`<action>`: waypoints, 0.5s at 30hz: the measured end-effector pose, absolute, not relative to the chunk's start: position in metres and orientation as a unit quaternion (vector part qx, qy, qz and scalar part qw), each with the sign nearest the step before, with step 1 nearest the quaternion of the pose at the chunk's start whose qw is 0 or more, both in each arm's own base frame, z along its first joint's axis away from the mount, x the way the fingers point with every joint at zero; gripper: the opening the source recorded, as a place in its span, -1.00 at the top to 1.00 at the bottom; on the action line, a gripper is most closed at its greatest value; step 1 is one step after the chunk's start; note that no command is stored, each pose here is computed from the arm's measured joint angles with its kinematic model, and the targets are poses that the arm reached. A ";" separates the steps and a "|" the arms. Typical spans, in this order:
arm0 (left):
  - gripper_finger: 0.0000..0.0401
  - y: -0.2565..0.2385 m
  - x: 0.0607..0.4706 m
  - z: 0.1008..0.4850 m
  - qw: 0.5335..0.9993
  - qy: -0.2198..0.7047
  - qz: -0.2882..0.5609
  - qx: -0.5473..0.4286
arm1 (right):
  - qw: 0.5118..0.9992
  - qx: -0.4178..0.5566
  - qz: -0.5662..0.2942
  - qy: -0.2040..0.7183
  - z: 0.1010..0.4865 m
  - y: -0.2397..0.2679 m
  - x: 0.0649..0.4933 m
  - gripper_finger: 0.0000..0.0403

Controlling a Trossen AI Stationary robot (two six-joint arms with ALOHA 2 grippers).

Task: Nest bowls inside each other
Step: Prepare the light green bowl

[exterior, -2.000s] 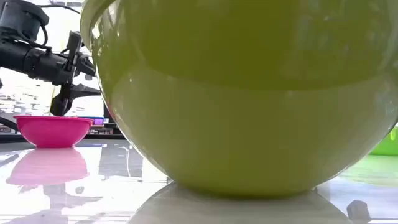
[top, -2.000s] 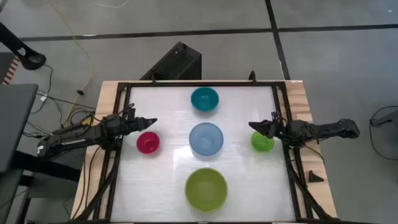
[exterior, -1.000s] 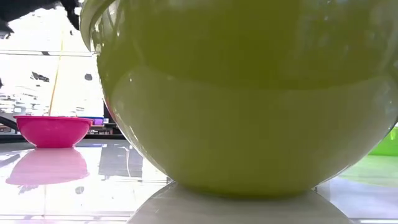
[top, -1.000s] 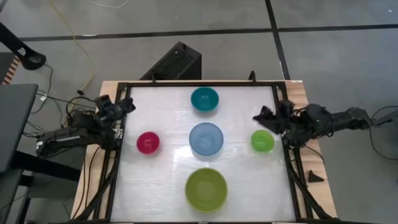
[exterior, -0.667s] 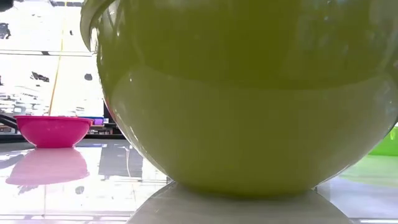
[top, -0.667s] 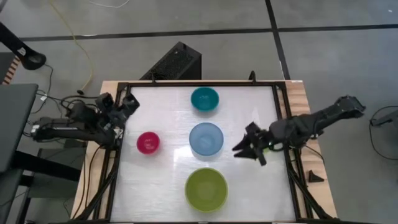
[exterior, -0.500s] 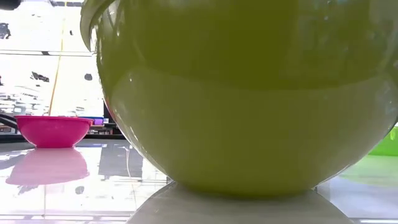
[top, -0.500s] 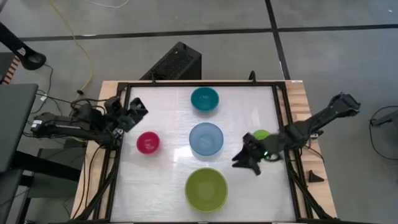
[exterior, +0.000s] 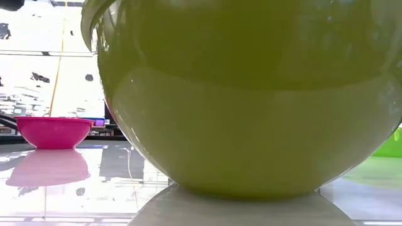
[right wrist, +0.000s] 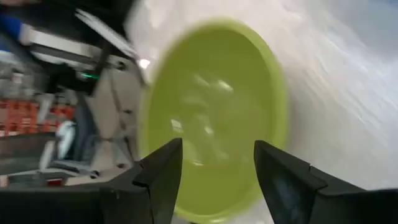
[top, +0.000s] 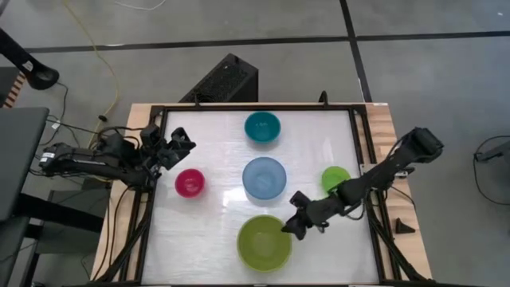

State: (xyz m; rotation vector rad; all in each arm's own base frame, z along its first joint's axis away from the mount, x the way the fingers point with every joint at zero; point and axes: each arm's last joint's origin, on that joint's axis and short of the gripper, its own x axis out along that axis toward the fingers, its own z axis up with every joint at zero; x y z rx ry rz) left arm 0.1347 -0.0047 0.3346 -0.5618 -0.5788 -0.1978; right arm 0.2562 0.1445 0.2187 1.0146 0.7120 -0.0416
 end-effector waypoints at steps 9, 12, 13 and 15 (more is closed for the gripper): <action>0.29 -0.005 0.135 0.334 0.914 -0.273 -0.109 -0.281 | 0.787 0.484 -0.052 0.380 0.186 0.152 0.267 -0.16; 0.29 -0.005 0.136 0.333 0.914 -0.268 -0.110 -0.284 | 0.780 0.489 -0.053 0.386 0.180 0.153 0.270 -0.15; 0.29 -0.006 0.136 0.333 0.913 -0.267 -0.111 -0.287 | 0.777 0.492 -0.053 0.389 0.179 0.153 0.271 -0.15; 0.29 -0.006 0.136 0.333 0.912 -0.266 -0.113 -0.291 | 0.775 0.493 -0.054 0.392 0.178 0.153 0.271 -0.14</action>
